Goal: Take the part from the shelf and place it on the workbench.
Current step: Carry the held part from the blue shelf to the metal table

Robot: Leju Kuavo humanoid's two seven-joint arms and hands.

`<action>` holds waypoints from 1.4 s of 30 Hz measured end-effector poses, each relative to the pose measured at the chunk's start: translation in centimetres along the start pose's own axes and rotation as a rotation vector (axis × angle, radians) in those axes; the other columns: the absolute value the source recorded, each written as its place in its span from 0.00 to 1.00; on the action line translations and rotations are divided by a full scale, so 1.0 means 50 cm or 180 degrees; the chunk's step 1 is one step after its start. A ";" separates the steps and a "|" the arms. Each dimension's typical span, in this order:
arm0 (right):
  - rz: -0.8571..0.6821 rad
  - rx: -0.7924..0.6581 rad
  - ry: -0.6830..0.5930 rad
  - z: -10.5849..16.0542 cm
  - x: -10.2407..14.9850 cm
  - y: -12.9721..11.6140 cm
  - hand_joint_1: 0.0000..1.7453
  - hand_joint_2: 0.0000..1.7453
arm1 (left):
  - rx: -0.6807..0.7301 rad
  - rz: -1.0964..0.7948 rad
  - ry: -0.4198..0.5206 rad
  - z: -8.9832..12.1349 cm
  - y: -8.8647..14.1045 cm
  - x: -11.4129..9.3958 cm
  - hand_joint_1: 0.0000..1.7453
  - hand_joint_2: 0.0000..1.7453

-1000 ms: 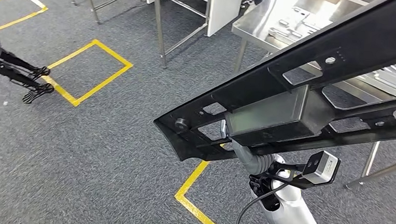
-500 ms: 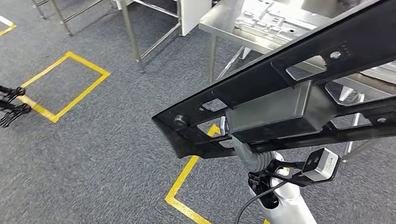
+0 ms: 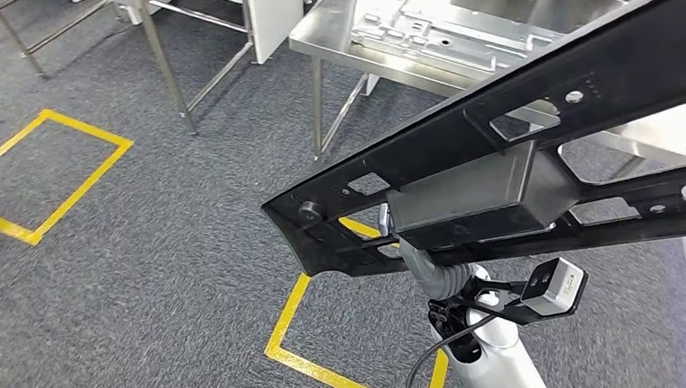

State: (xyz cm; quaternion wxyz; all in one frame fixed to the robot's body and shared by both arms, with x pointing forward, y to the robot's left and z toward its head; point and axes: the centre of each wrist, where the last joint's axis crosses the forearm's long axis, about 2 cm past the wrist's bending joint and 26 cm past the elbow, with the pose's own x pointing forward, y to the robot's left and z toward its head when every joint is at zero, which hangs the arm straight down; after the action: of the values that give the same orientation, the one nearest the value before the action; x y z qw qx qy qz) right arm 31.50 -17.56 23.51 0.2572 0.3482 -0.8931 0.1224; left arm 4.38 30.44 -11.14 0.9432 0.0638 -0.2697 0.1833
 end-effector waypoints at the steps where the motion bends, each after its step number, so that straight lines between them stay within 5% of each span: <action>1: -0.0001 -0.0002 0.0008 0.001 -0.001 0.000 1.00 1.00 | 0.0003 0.0002 0.0005 0.001 0.001 -0.002 0.00 1.00; 42: 0.0194 -0.0072 0.0174 0.008 -0.006 0.003 1.00 1.00 | -0.0112 -0.0026 -0.0010 0.001 0.000 -0.002 0.00 1.00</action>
State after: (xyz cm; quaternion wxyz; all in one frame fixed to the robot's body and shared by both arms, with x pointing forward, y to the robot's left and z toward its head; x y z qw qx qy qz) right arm 31.43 -17.44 22.98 0.2816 0.3145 -0.8972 0.1296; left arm 4.29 30.41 -11.15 0.9445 0.0486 -0.2740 0.1746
